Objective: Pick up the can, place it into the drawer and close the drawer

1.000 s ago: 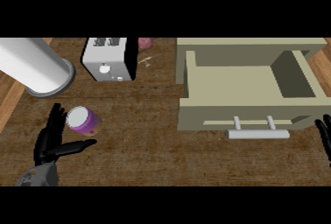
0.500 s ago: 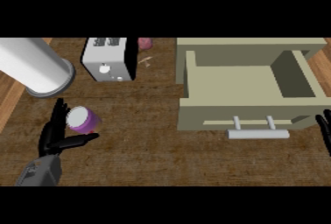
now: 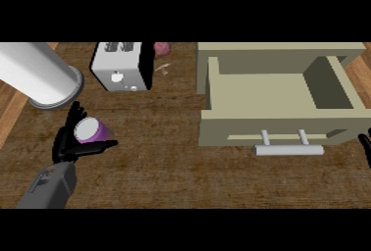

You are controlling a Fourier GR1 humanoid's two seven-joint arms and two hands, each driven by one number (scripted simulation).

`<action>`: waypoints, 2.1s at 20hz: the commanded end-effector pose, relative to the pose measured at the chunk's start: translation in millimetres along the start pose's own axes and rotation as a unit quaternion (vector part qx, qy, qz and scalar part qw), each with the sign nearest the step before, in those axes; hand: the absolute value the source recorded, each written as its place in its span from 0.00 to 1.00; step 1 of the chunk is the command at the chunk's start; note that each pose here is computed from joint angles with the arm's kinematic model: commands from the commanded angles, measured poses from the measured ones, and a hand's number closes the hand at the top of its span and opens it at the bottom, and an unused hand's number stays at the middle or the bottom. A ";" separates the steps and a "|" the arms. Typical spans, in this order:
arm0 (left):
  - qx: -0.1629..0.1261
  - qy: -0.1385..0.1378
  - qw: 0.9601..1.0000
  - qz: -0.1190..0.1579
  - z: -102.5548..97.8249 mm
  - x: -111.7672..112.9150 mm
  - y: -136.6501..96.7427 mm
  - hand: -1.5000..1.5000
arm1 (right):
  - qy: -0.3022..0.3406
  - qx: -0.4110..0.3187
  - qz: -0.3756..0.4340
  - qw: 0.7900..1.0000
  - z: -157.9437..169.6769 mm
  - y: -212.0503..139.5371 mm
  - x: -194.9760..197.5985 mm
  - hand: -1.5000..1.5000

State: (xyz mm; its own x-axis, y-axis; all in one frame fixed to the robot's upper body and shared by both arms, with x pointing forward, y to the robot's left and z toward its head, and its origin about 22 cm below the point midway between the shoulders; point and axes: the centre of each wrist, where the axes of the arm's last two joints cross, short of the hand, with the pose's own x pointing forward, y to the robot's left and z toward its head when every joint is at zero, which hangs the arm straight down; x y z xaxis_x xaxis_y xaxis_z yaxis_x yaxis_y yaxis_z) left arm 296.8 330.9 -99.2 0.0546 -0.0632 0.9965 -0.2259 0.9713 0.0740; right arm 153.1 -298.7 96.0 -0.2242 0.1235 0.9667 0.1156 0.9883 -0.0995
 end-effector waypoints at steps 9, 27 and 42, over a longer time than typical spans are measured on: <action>-0.031 -0.014 0.999 0.017 -11.2 6.4 -23.7 1.00 | -0.005 -0.008 -0.015 1.000 10.5 3.8 -1.1 0.00; -0.036 -0.054 0.995 0.075 -3.2 34.3 -52.4 1.00 | -0.002 -0.008 -0.011 1.000 11.2 -4.7 1.8 0.00; -0.117 -0.125 0.984 0.046 4.7 167.6 -132.8 1.00 | -0.014 -0.014 -0.001 1.000 19.2 -13.5 10.6 0.00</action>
State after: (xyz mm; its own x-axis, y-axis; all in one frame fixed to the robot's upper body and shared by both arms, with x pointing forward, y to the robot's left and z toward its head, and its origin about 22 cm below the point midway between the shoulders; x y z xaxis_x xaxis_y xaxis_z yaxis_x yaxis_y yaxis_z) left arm 324.0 222.4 23.8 -0.1684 0.0050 0.9857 -0.0058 1.0000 -0.0061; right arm 135.2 -307.2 99.8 -0.2537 0.1086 0.9612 0.1443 0.9868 -0.0735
